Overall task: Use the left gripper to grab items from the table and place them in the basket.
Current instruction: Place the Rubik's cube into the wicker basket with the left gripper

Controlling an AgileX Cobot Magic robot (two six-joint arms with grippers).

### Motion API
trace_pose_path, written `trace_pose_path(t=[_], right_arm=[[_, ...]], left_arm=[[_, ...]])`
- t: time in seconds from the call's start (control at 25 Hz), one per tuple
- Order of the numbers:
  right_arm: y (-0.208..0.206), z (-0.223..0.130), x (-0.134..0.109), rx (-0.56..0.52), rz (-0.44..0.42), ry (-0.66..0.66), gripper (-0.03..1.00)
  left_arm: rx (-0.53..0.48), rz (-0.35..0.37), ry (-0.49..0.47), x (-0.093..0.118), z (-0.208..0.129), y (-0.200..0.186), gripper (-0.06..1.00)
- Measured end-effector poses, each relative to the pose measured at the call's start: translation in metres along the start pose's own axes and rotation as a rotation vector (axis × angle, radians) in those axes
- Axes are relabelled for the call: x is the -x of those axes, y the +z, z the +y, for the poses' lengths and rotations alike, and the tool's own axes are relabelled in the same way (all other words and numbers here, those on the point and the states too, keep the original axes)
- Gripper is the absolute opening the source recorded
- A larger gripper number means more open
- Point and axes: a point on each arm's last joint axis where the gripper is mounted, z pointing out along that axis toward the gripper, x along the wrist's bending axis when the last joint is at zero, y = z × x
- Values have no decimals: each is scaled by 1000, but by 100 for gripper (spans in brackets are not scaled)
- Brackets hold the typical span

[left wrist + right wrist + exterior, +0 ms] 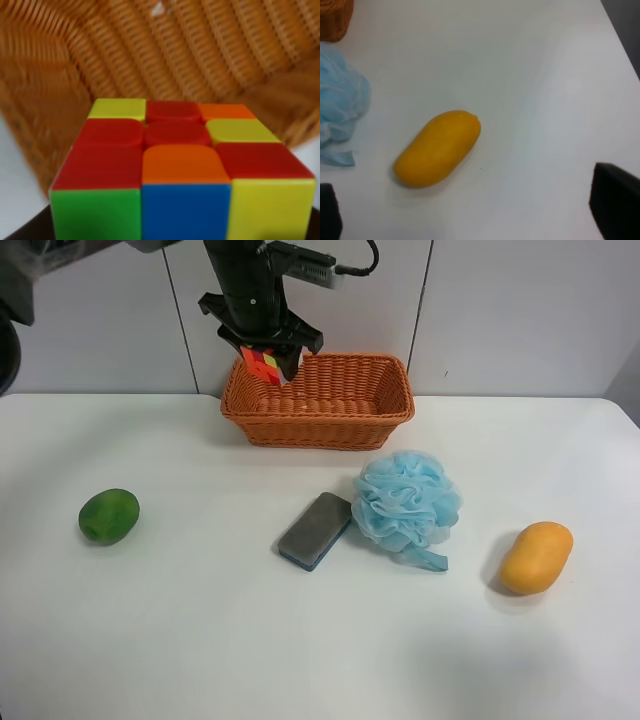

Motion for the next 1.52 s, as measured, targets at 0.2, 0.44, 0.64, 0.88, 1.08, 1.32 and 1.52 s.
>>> trace_pose_path(t=[0.2, 0.44, 0.64, 0.88, 1.08, 1.32, 1.52], right_arm=[[0, 0, 0, 0, 0, 0, 99], [0, 0, 0, 0, 0, 0, 99], [0, 0, 0, 0, 0, 0, 99], [0, 0, 0, 0, 0, 0, 99], [0, 0, 0, 0, 0, 0, 99], [0, 0, 0, 0, 0, 0, 99], [0, 0, 0, 0, 0, 0, 99]], left_arm=[[65, 0, 36, 4, 3, 32, 57], [84, 3, 56, 7, -1, 68, 57], [87, 8, 69, 9, -5, 89, 57], [89, 8, 71, 10, -6, 93, 57], [89, 1, 65, 10, -6, 93, 58], [96, 0, 51, 5, -5, 92, 97], [106, -1, 47, 4, -2, 85, 99]])
